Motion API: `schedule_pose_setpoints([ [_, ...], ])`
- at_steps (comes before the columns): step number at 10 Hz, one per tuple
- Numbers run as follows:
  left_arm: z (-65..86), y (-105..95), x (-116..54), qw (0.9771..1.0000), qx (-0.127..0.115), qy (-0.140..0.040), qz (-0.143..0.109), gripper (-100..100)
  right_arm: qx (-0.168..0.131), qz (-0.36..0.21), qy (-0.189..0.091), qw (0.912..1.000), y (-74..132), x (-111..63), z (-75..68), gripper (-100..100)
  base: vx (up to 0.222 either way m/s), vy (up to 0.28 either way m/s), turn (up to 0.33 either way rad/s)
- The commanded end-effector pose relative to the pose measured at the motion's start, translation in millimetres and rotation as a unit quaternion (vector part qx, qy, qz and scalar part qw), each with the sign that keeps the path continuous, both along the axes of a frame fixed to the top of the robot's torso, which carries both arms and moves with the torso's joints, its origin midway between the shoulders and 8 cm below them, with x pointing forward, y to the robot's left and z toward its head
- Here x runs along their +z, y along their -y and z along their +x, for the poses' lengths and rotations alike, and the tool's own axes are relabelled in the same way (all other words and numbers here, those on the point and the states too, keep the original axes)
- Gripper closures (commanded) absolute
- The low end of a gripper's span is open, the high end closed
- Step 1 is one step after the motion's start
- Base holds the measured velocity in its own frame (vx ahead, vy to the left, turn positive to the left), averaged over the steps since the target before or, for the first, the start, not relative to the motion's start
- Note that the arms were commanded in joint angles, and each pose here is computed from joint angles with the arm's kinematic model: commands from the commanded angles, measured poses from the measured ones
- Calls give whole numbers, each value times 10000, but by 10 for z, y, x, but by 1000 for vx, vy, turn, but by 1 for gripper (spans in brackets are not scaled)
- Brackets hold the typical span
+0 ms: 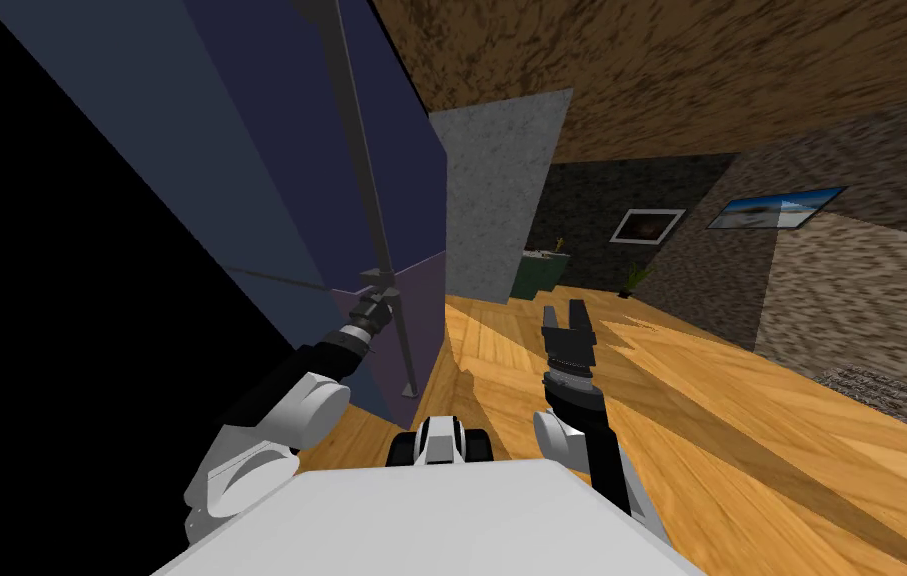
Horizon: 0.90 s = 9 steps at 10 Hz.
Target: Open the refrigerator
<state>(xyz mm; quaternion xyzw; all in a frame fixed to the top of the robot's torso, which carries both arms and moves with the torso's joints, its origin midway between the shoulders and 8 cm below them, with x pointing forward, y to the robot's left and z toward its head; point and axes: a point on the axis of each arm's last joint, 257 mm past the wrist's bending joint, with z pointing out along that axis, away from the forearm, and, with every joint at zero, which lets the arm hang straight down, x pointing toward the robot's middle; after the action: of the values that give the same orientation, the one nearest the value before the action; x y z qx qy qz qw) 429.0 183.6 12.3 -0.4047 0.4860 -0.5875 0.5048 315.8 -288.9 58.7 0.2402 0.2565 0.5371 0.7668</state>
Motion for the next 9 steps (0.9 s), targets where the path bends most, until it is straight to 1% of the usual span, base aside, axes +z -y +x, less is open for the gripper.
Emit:
schedule_pose_setpoints([
  [1, 41, -184, -168, 9990, 388, -206, -1, 100, 0, 0, 0, 10000, 0, 0, 0, 0, -82, 37, -244],
  [2, 1, -135, -2, 9995, 321, 14, -25, 100, -1, 0, -1, 10000, 0, 0, 0, 0, -6, 4, -47],
  [3, 125, -366, 121, 9973, 667, 286, 109, 100, -1, 0, -1, 10000, 1, -1, -1, 0, -71, -165, 122],
  [4, 203, -385, 158, 9970, 686, 330, 115, 100, -1, 1, -1, 10000, 1, -1, 0, 0, -82, -197, 60],
  [5, 286, -347, 155, 9973, 643, 326, 113, 100, 0, 2, 0, 10000, 0, 0, 0, 0, -52, -109, -8],
  [6, 371, -359, -23, 9977, 654, 131, 124, 100, 0, 1, 0, 10000, 0, 0, 0, 0, -20, -36, -22],
  [7, 396, -363, -79, 9977, 658, 70, 128, 100, -1, 0, -1, 10000, 0, 0, 0, 0, 2, -3, -25],
  [8, 470, -571, 115, 9944, 960, 386, 234, 100, -1, 0, -1, 10000, 1, -1, -1, 0, -78, -154, 102],
  [9, 510, -610, 121, 9940, 999, 389, 235, 100, -1, 1, -1, 10000, 1, -1, -1, 0, -102, -205, 106],
])
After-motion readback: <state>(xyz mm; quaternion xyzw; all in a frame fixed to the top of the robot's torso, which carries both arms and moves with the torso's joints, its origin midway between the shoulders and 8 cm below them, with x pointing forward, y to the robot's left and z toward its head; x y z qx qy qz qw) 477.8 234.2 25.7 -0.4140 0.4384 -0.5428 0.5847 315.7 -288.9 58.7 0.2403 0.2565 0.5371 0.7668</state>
